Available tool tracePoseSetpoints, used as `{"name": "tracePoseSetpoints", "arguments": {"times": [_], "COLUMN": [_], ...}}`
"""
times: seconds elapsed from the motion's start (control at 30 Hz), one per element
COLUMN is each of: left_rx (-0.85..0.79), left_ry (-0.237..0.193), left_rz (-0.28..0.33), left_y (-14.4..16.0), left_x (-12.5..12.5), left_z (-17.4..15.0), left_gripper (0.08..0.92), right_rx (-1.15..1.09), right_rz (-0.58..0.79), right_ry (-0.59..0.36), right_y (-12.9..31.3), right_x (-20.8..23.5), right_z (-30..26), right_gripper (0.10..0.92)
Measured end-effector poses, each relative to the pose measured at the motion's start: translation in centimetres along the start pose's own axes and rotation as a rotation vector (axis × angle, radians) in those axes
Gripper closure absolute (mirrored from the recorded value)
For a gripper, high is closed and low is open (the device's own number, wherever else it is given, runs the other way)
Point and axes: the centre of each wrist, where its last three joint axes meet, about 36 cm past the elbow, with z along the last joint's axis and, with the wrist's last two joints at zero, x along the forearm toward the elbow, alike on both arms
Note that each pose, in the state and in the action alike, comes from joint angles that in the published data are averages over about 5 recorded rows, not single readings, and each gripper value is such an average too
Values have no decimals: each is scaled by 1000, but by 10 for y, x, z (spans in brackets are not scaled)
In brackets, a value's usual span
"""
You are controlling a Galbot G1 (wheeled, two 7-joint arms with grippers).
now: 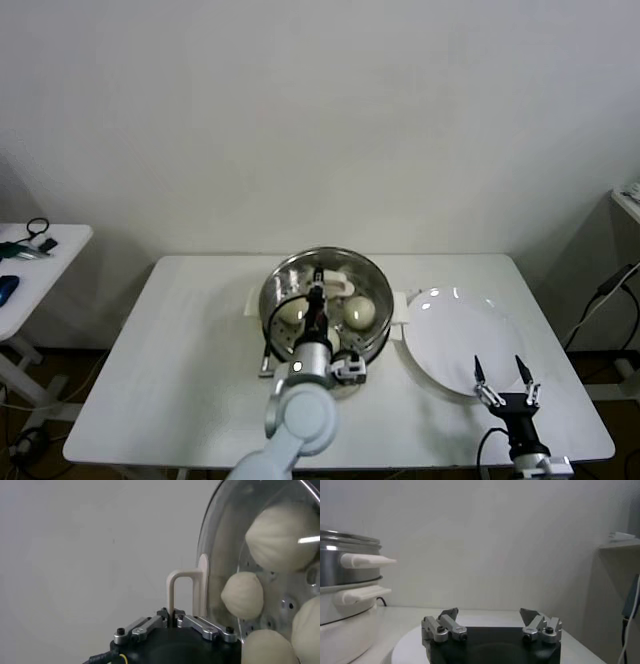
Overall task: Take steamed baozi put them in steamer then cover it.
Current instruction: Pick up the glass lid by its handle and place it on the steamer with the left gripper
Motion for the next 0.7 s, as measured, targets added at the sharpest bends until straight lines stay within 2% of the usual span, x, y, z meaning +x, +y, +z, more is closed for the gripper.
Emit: {"name": "tracePoseSetpoints", "arguments": {"times": [0.5, 0.7], "left_rx": [-7, 14], "left_ry": [-7, -2], "left_rz": [13, 3], "left_y": [-5, -1], "left_x": [2, 2], "left_z": [-3, -1], "left_gripper": [846, 704], "right_rx": [9, 13], "right_rz": [-2, -8], "right_ry": [-10, -13], "right_y": [1, 2], "right_x": [2, 2], "right_z": [-1, -3], "right_gripper": [200, 200]}}
